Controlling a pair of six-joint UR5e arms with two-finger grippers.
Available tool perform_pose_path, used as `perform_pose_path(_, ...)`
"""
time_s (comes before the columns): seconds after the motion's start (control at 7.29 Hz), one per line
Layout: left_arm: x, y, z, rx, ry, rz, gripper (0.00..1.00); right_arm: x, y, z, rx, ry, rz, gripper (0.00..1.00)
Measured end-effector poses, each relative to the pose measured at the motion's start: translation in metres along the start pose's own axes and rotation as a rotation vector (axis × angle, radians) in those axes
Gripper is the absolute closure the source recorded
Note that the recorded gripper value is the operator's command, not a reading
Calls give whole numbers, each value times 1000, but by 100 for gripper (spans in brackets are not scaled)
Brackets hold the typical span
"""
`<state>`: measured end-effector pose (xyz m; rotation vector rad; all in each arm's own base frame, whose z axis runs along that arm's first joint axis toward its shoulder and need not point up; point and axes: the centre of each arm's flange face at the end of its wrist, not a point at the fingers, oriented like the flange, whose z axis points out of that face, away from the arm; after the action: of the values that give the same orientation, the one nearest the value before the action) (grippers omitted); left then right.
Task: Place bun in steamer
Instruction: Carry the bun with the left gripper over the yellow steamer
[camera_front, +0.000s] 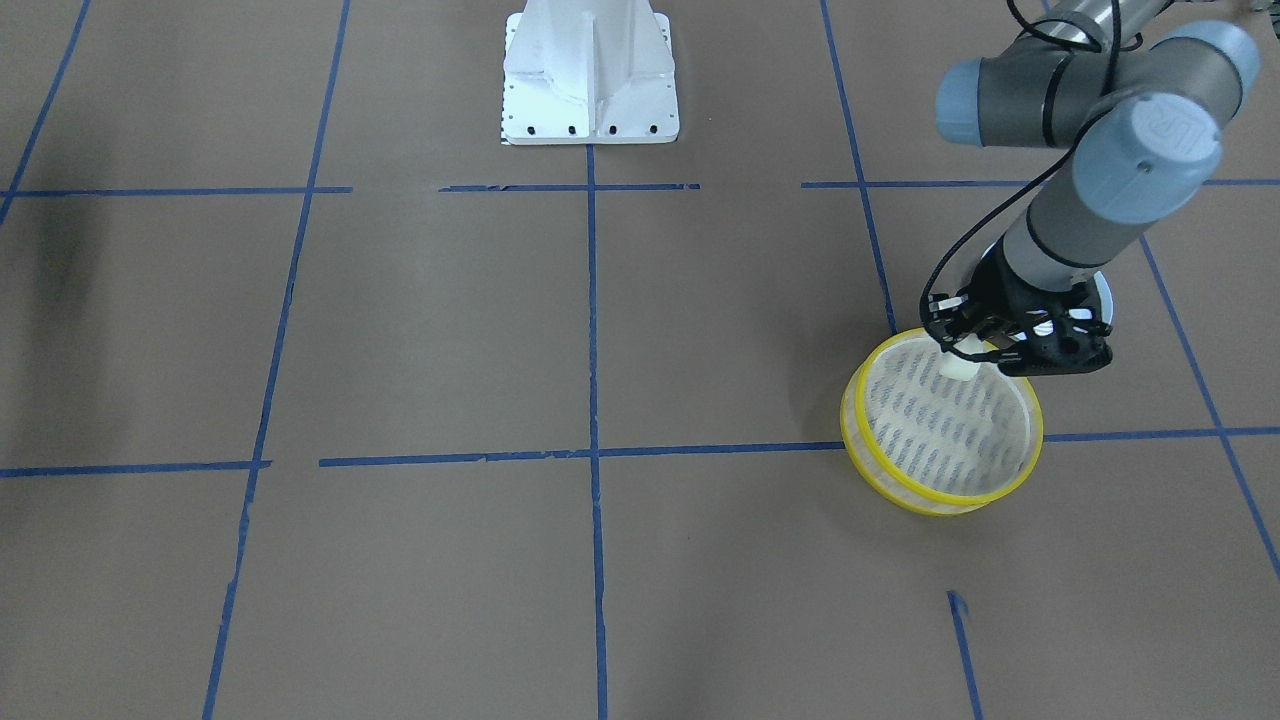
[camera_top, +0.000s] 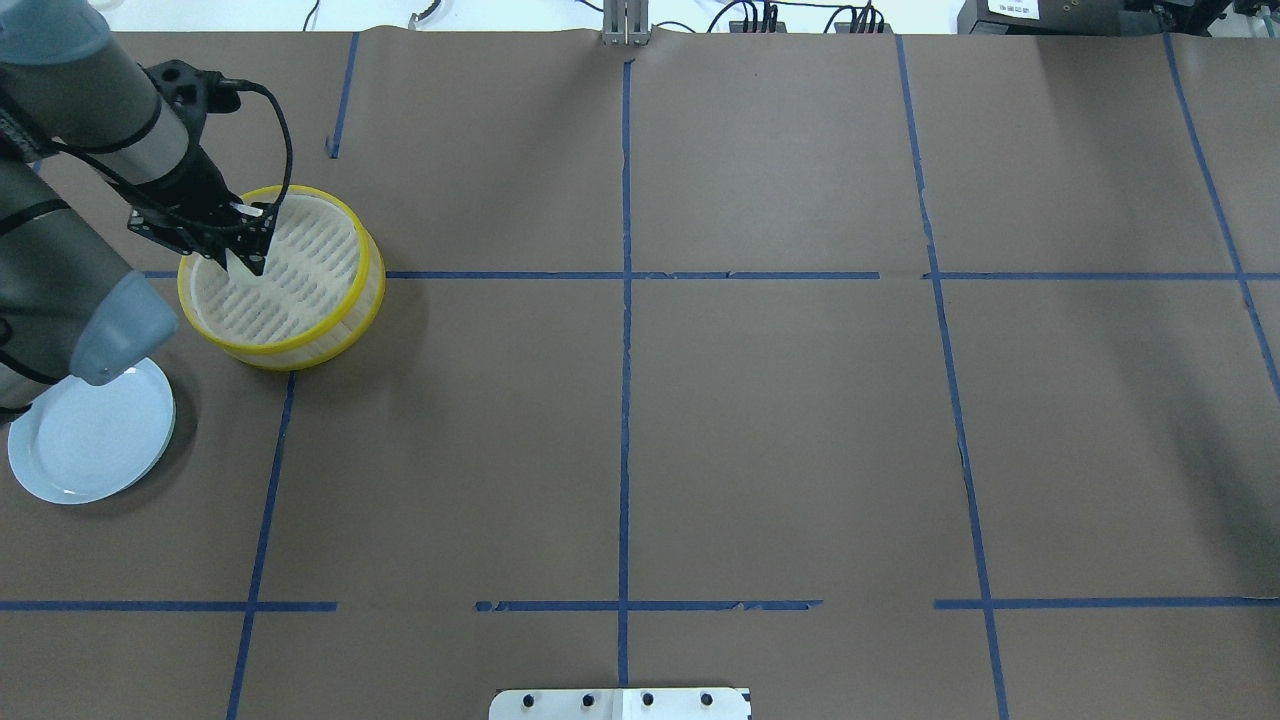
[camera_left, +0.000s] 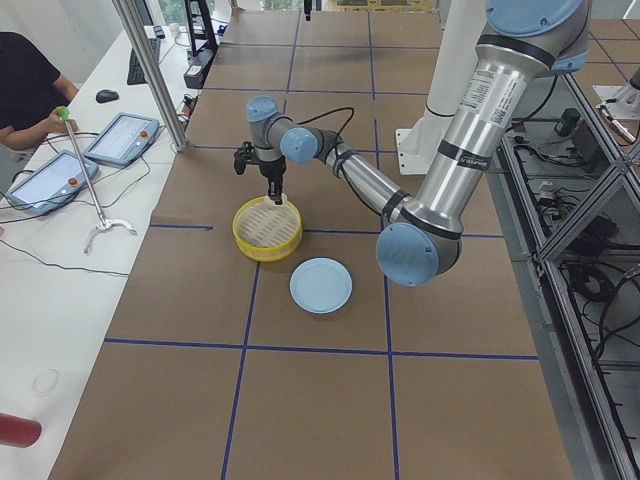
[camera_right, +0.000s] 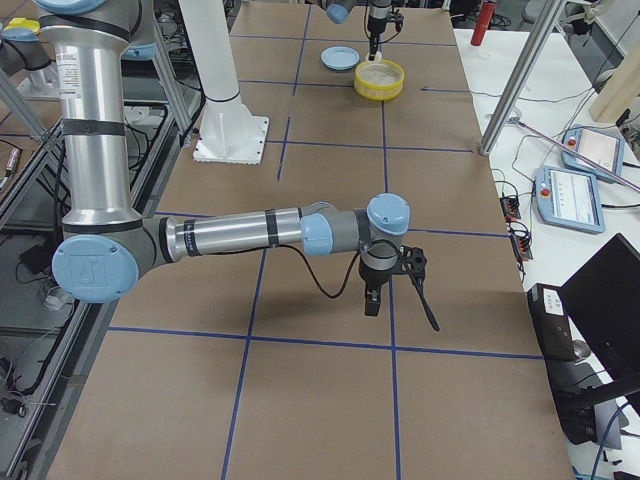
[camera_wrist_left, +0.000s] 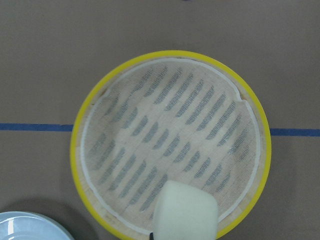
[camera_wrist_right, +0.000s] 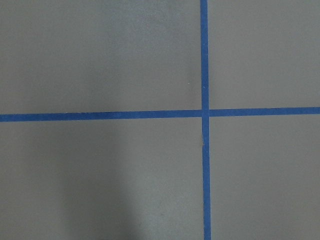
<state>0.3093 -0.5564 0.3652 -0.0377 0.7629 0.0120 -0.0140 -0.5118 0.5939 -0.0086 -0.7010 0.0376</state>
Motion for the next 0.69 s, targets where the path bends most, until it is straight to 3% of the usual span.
perform_pose_path(0.27, 8, -8, 47, -10, 18, -10, 70, 0, 0, 0, 0, 0, 0, 0)
perform_pose_path(0.69, -3, -13, 76, -21, 3, -16, 70, 0, 0, 0, 0, 0, 0, 0)
